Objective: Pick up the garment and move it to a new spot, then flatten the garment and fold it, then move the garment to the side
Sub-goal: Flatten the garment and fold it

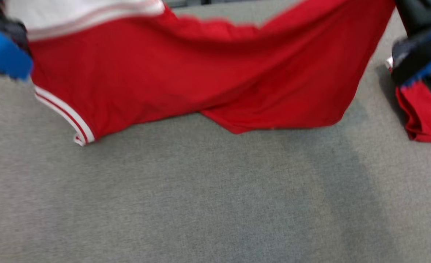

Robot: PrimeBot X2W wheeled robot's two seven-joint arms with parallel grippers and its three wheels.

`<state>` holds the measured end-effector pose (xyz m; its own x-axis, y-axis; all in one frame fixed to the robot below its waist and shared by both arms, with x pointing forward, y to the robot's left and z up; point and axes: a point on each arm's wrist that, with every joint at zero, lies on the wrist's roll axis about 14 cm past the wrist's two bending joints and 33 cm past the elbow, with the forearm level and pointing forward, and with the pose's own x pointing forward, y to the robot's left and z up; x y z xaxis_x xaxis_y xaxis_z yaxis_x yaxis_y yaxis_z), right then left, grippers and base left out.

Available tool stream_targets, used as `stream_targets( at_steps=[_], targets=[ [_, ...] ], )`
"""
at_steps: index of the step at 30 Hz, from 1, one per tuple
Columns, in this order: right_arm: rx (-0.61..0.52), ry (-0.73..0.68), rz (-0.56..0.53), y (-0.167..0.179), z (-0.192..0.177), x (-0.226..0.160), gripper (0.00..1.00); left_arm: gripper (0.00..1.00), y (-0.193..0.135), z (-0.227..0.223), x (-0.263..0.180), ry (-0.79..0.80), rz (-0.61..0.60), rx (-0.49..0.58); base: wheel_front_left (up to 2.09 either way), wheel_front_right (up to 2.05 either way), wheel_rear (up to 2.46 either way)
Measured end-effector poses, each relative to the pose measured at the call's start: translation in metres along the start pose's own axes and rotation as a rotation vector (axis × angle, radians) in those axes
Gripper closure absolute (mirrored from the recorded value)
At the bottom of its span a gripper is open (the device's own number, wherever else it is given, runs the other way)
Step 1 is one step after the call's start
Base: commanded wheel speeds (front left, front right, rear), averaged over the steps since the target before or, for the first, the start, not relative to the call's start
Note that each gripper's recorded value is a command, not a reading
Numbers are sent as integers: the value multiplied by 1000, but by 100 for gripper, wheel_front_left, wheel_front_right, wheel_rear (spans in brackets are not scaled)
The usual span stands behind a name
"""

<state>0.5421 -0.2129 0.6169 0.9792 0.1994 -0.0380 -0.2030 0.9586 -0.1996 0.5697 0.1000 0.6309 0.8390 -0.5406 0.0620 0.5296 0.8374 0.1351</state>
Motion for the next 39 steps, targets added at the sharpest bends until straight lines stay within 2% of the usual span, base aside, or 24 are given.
stream_targets(
  at_steps=[4, 8, 11, 13, 16, 20, 24, 27, 31, 33, 39],
  targets=[
    [-2, -77, -46, -19, 6, 54, 100, 100, 35, -7, 45, -31, 59, 129, 0, 0, 0],
    [6, -316, -129, -44, 59, 83, 100, 100, 65, 49, 68, -230, 141, 264, 0, 0, 0],
    [-17, -456, -152, -50, 93, 87, 100, 100, 65, 96, 68, -387, 164, 349, 0, 0, 0],
    [-40, -492, -148, -48, 103, 88, 100, 100, 62, 116, 66, -463, 163, 370, 0, 0, 0],
    [-61, -462, -116, -36, 93, 92, 100, 100, 58, 106, 66, -446, 145, 384, 0, 0, 0],
    [-33, -283, -59, -14, 26, 95, 100, 100, 46, 45, 60, -316, 103, 332, 0, 0, 0],
    [1, -68, 34, 27, -58, 70, 100, 100, 22, -27, 31, -149, 64, 249, 0, 0, 0],
    [38, 54, 76, 47, -104, 40, 100, 100, -1, -74, -4, -45, 81, 114, 0, 0, 0],
    [69, 144, 98, 57, -135, 5, 100, 100, -23, -122, -61, 69, 172, -51, 0, 0, 0],
    [85, 176, 100, 60, -145, -12, 100, 100, -41, -144, -92, 136, 190, -101, 0, 0, 0],
    [97, 242, 84, 54, -162, -57, 100, 100, -91, -177, -173, 304, 246, -251, 0, 0, 0]
  ],
)
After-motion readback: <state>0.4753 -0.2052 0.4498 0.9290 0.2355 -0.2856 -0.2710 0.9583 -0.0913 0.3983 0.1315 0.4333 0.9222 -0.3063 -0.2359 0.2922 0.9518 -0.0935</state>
